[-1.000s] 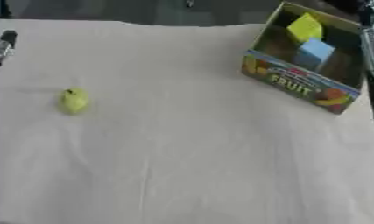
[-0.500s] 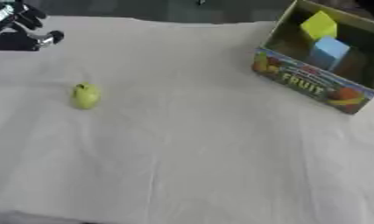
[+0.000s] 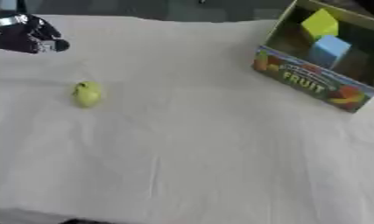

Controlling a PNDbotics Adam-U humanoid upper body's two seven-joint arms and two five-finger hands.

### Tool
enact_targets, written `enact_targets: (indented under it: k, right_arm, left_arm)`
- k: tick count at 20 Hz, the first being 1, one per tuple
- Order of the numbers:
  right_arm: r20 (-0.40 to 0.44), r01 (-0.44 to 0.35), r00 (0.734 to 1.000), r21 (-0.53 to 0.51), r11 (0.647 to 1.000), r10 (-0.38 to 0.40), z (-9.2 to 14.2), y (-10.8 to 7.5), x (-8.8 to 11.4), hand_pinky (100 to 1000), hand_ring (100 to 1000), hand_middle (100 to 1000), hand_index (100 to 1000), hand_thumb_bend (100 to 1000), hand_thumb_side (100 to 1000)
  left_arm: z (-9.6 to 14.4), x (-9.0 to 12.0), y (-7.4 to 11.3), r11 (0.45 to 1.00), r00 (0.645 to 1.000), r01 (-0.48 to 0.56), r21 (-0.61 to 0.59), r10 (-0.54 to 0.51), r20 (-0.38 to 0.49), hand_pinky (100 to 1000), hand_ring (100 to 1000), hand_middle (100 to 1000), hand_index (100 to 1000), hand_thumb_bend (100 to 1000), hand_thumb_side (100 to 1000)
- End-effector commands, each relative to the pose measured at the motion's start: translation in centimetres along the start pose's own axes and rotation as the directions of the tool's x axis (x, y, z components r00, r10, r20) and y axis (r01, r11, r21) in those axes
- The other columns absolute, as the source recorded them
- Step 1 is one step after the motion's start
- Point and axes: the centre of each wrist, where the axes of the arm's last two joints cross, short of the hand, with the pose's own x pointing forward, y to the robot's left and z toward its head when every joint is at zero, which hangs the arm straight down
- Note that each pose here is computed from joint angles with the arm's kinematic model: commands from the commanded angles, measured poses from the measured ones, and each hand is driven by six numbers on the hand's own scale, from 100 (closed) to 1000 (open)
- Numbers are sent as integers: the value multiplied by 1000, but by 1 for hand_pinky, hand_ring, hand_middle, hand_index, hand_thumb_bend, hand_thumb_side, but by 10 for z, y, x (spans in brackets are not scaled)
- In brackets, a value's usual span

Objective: Pick up the objects with one hand, pass them to the other hand, and then place them into the box on the other side of the table.

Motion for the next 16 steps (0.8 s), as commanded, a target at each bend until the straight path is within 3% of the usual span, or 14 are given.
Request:
enact_targets:
  k: [1, 5, 7, 9, 16]
  right_arm:
    - [32, -24, 999, -9, 1000, 25, -1, -6, 9, 1000, 1000, 748, 874, 100, 513]
    - [36, -16, 999, -4, 1000, 16, -1, -5, 10, 1000, 1000, 747, 872, 100, 514]
    - [40, -11, 999, -2, 1000, 12, -1, -4, 11, 1000, 1000, 745, 870, 100, 514]
    - [45, -9, 999, 1, 1000, 9, -1, -3, 11, 1000, 1000, 744, 870, 100, 514]
    - [44, -7, 999, 4, 1000, 7, -1, -3, 10, 1000, 1000, 742, 869, 100, 514]
  left_arm:
    - [11, 10, 15, 999, 999, 45, 6, -45, -13, 760, 730, 658, 844, 534, 600]
    - [3, 16, 7, 995, 994, 94, -25, -95, -58, 765, 748, 695, 861, 567, 453]
    - [-2, 16, 2, 992, 989, 119, -31, -121, -86, 767, 753, 694, 839, 574, 234]
    - [-8, 14, -4, 990, 984, 135, -40, -139, -112, 766, 751, 688, 829, 571, 100]
    - [-21, 7, -16, 986, 973, 159, -56, -166, -161, 765, 751, 679, 806, 608, 100]
